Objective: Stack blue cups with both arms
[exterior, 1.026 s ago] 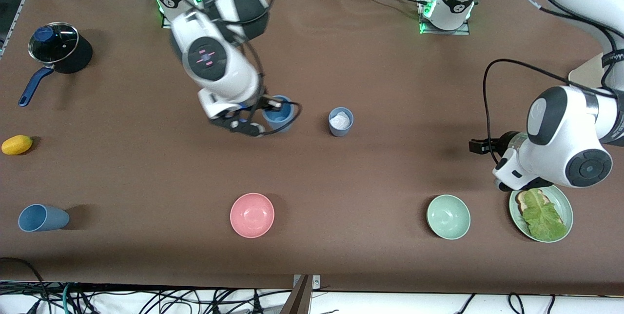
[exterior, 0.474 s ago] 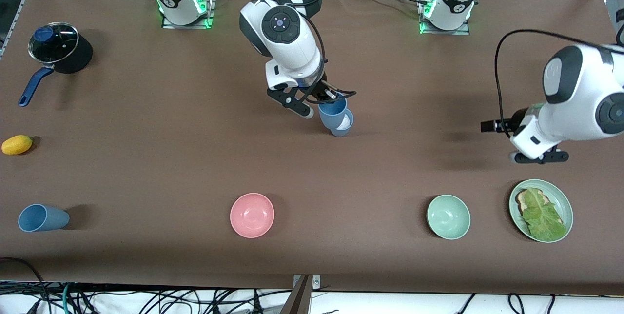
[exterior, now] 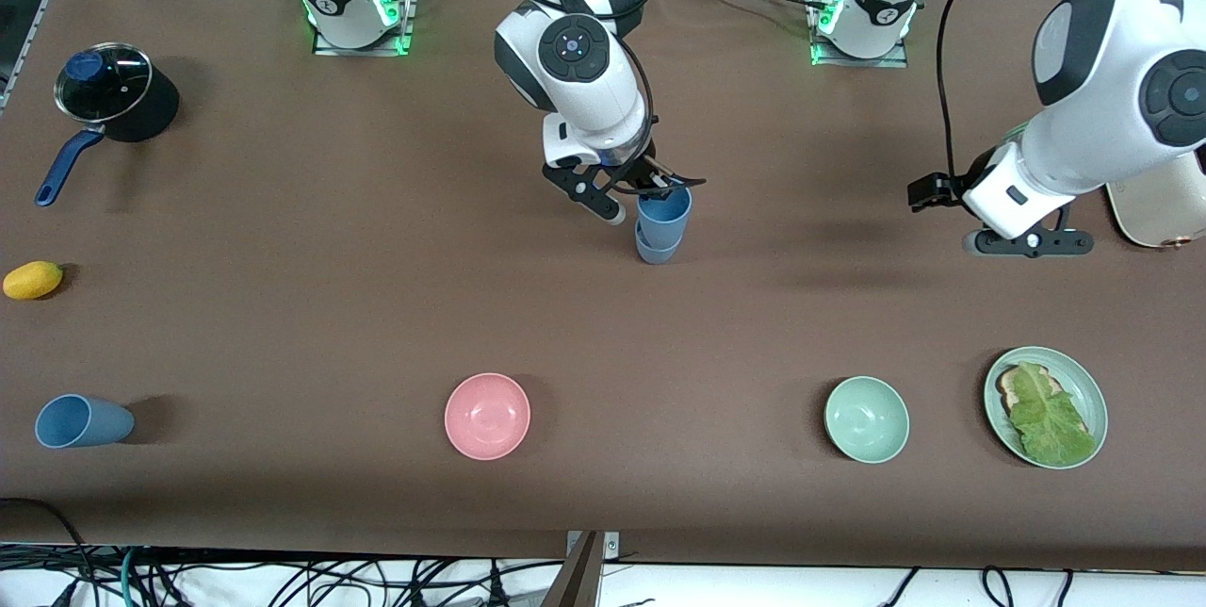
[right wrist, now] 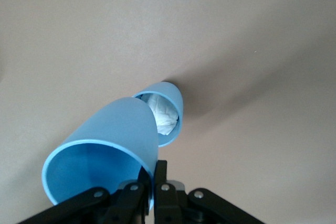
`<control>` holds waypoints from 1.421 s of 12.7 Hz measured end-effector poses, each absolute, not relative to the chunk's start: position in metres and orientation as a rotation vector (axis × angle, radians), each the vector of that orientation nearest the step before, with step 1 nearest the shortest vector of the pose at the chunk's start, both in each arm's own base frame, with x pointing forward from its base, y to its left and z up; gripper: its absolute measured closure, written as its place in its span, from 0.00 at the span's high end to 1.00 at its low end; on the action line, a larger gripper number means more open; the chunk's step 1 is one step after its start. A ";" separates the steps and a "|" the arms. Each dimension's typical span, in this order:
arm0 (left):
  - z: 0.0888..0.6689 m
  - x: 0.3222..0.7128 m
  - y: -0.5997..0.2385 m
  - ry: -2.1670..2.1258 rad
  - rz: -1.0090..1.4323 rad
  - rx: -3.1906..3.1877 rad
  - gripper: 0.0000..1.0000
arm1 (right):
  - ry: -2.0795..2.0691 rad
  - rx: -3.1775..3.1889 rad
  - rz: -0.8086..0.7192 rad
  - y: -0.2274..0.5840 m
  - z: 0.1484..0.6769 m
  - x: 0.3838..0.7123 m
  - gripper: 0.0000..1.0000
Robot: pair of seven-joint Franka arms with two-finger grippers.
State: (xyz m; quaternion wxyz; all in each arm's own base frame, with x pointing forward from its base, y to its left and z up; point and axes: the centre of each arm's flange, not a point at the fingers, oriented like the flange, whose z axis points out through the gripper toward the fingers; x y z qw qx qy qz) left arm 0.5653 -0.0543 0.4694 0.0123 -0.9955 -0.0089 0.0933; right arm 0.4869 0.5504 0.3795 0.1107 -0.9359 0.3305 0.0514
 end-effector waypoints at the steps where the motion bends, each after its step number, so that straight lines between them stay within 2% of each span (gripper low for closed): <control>1: 0.470 0.565 -0.050 -0.037 0.297 -3.102 1.00 | 0.974 -2.752 0.155 0.551 0.376 0.487 0.04; 4: 0.488 0.569 -0.052 -0.044 0.277 -3.087 1.00 | 0.980 -2.759 0.160 0.552 0.364 0.488 0.04; 9: 0.577 0.574 -0.039 -0.084 0.192 -3.091 1.00 | 0.988 -2.776 0.173 0.553 0.348 0.488 0.04; 11: 0.578 0.573 -0.047 -0.069 0.195 -3.087 1.00 | 0.988 -2.775 0.173 0.553 0.348 0.488 0.05; 12: 0.576 0.574 -0.046 -0.073 0.200 -3.086 1.00 | 0.988 -2.775 0.172 0.553 0.348 0.488 0.10; 18: 0.553 0.583 -0.040 -0.090 0.273 -3.114 1.00 | 0.888 -2.876 0.161 0.540 0.363 0.493 0.77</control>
